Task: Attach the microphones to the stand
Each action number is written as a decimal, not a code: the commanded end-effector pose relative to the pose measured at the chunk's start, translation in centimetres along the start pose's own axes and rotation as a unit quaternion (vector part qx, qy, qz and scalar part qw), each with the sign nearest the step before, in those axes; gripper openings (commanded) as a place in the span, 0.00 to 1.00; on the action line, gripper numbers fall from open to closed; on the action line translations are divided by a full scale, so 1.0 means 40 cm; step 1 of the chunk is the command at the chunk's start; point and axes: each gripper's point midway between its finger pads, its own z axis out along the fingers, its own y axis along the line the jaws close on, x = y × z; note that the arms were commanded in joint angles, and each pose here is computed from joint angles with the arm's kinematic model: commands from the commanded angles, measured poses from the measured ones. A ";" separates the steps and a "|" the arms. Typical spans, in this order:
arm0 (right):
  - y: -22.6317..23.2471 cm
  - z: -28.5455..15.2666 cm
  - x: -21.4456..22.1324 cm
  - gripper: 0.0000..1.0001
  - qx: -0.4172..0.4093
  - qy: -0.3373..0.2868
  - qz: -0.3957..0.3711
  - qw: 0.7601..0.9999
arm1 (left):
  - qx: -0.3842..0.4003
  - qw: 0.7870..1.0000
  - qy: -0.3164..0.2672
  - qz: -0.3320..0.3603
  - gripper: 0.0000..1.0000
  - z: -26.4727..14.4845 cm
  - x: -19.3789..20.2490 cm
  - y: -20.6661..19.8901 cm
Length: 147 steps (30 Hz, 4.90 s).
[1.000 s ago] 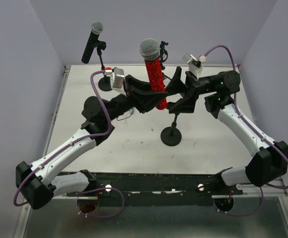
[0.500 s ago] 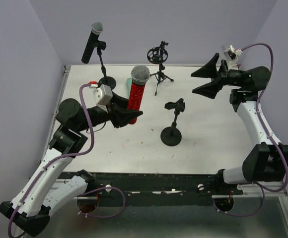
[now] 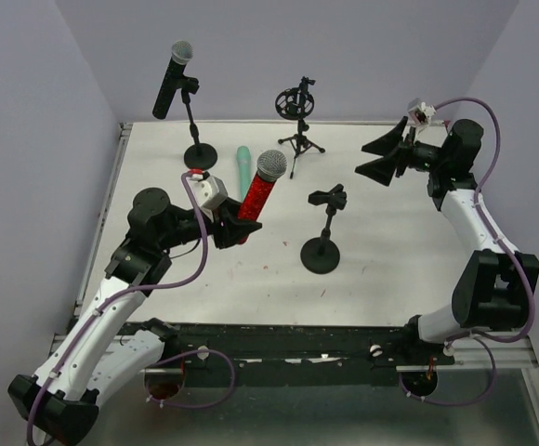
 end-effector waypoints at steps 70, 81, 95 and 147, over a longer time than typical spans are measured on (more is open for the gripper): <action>0.327 0.072 0.132 0.23 -0.174 0.108 -0.173 0.963 | 0.058 0.998 0.005 0.004 0.00 0.054 0.066 0.010; 0.326 0.073 0.126 0.41 -0.162 0.105 -0.166 0.967 | 0.065 0.997 -0.033 -0.013 0.00 0.168 0.077 0.020; 0.322 0.061 0.119 0.84 -0.142 0.117 -0.190 0.964 | 0.055 0.998 -0.029 -0.013 0.00 0.155 0.099 0.013; 0.358 0.051 0.156 0.17 -0.195 0.122 -0.137 0.964 | 0.068 0.989 -0.128 -0.020 0.00 0.412 0.111 -0.014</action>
